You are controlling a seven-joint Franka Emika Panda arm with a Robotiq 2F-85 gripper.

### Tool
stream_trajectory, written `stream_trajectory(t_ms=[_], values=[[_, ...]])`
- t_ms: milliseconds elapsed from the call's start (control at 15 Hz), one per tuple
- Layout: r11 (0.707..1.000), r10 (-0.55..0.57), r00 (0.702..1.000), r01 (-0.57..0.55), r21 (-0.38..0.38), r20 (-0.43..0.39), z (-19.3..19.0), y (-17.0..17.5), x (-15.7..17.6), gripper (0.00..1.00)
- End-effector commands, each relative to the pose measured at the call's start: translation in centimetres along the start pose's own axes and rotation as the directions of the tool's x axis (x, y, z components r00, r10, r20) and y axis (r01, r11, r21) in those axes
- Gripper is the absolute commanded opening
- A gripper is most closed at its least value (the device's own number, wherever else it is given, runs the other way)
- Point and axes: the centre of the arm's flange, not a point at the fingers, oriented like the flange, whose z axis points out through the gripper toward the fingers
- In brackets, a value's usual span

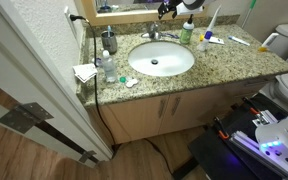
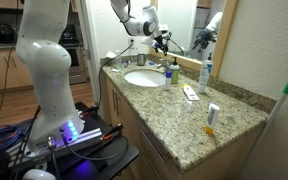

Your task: Open the tap

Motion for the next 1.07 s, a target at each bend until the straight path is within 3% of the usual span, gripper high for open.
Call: stream_trajectory(t_ms=[0, 400, 467, 733, 1000], values=[[1.000, 0.001, 1.000, -0.001, 0.001, -0.002, 0.2, -0.1, 0.1, 1.00], [0.996, 0.065, 0.998, -0.064, 0.067, -0.015, 3.2, -1.3, 0.9, 1.00], [0.996, 0.078, 0.997, -0.078, 0.035, -0.013, 4.0, -1.6, 1.2, 1.00], [0.992, 0.120, 0.992, -0.121, 0.027, 0.029, 7.0, -1.7, 1.3, 1.00], [0.991, 0.132, 0.991, -0.132, 0.027, 0.003, 8.7, -2.4, 1.6, 1.00]])
